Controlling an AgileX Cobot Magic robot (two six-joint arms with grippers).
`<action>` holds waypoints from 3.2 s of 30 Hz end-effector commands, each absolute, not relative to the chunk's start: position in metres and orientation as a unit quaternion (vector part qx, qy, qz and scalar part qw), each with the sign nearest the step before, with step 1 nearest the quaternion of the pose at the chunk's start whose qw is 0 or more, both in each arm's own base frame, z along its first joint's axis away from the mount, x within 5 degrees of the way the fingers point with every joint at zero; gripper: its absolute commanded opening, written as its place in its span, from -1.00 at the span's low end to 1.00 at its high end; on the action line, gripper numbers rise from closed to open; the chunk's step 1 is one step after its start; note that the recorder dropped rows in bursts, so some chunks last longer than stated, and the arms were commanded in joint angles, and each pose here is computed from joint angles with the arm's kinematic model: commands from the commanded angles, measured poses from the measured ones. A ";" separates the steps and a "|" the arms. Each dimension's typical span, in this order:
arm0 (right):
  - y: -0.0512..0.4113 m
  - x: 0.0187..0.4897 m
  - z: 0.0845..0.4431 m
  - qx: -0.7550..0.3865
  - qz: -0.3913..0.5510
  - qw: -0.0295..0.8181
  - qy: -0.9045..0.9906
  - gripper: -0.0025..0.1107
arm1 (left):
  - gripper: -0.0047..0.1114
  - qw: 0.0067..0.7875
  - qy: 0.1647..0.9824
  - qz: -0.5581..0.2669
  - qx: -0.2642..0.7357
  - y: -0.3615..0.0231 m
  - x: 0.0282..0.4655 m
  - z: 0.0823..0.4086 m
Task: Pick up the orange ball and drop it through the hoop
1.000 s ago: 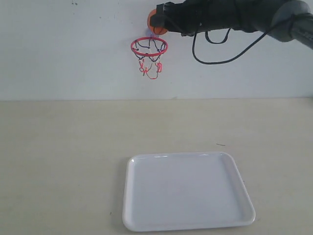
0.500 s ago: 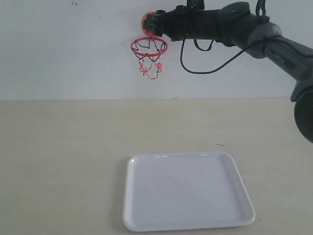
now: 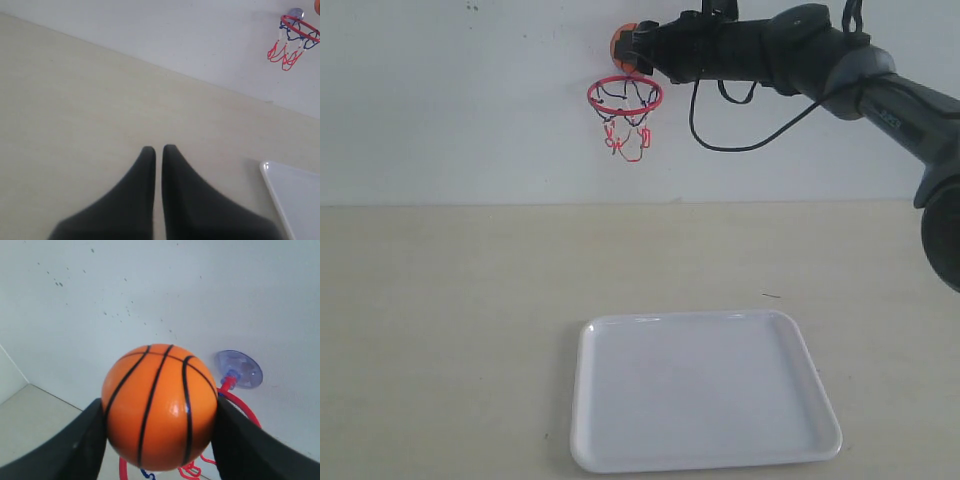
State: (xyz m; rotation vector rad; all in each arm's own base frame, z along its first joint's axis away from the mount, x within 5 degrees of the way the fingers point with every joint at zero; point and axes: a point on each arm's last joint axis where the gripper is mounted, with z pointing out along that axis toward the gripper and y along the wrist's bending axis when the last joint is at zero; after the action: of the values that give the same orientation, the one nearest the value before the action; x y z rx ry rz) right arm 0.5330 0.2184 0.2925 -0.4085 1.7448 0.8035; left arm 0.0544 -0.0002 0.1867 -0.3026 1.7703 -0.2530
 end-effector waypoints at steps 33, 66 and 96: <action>0.182 0.523 0.316 -0.225 0.355 0.505 0.754 0.40 | -0.85 0.616 0.770 -0.111 -0.127 -0.001 0.054 0.185; 0.122 0.499 0.318 -0.202 0.377 0.307 0.850 -0.96 | -0.85 0.616 0.770 -0.111 -0.127 -0.001 0.054 0.185; 0.091 0.155 0.217 -0.063 0.430 0.184 0.882 -0.96 | -0.85 0.616 0.770 -0.111 -0.127 -0.001 0.054 0.185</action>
State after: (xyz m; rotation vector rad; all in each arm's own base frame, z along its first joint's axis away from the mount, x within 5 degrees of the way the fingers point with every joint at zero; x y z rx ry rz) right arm 0.1724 0.0922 0.2264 -0.1938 2.4587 1.1750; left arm 0.0544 -0.0002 0.1867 -0.3026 1.7703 -0.2530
